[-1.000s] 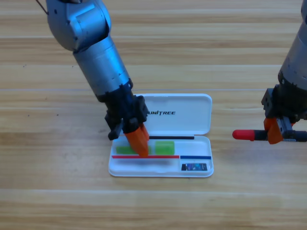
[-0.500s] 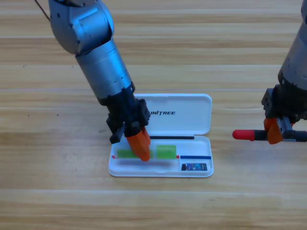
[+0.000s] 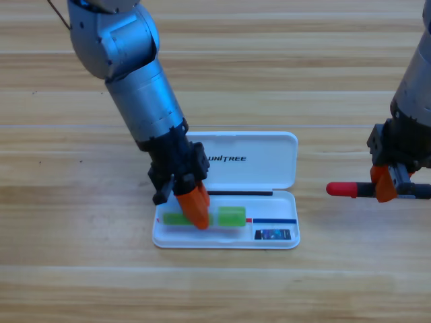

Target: Clean up eraser and pencils

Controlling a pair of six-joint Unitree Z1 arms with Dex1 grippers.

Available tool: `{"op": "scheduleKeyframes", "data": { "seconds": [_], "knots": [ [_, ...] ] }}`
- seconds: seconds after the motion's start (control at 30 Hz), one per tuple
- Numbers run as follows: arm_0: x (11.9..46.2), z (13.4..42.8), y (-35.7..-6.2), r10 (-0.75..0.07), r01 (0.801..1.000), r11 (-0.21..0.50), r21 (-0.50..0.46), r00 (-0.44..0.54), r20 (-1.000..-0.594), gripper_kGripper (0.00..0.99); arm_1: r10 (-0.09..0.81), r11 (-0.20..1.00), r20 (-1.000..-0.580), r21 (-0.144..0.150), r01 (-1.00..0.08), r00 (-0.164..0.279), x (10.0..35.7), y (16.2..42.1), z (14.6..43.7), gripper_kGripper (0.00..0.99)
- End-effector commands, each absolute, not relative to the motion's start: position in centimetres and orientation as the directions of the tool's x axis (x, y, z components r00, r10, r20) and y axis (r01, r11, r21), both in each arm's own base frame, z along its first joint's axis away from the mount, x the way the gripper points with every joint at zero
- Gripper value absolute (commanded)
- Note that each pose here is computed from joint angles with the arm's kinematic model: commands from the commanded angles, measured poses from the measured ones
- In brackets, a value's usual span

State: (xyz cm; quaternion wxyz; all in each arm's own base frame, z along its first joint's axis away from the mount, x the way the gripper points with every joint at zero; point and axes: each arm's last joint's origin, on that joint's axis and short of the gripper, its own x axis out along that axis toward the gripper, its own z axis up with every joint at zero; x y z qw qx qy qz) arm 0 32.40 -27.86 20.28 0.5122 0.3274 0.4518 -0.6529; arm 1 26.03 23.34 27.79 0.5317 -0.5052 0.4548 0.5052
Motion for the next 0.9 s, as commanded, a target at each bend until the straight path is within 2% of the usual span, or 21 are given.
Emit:
{"op": "scheduleKeyframes", "data": {
  "seconds": [0.03, 0.4, 0.53, 0.63, 0.73, 0.83, 0.9],
  "knots": [
    [31.9, 18.1, -28.3, -0.337, 0.953, -0.056, -0.298, -0.299, -0.893, 0.977, 0.067, -0.053, -0.997, -0.039, -0.998, 0.035, 25.1, 24.1, 27.3, 0.000],
    [31.9, 18.4, -28.3, -0.341, 0.954, -0.047, -0.295, -0.293, -0.893, 0.990, 0.072, -0.053, -0.997, -0.044, -0.998, 0.040, 25.2, 24.2, 27.4, 0.000],
    [31.6, 19.9, -27.9, -0.353, 0.961, -0.044, -0.275, -0.272, -0.895, 0.990, 0.074, -0.053, -0.996, -0.046, -0.998, 0.042, 25.2, 24.3, 27.5, 0.000],
    [30.7, 23.3, -26.9, -0.382, 0.975, -0.036, -0.218, -0.215, -0.899, 0.990, 0.081, -0.059, -0.996, -0.052, -0.997, 0.048, 25.1, 24.6, 27.7, 0.000],
    [29.5, 28.1, -25.0, -0.425, 0.989, -0.018, -0.145, -0.139, -0.895, 0.990, 0.087, -0.066, -0.995, -0.057, -0.996, 0.052, 24.9, 25.3, 27.8, 0.000],
    [27.5, 33.7, -21.7, -0.480, 0.999, 0.018, -0.039, -0.026, -0.877, 0.990, 0.093, -0.075, -0.994, -0.063, -0.995, 0.056, 24.9, 26.6, 27.7, 0.000],
    [26.2, 36.9, -18.9, -0.515, 0.997, 0.066, 0.029, 0.059, -0.855, 0.990, 0.098, -0.082, -0.993, -0.066, -0.994, 0.058, 25.0, 27.8, 27.6, 0.000]
  ]
}}
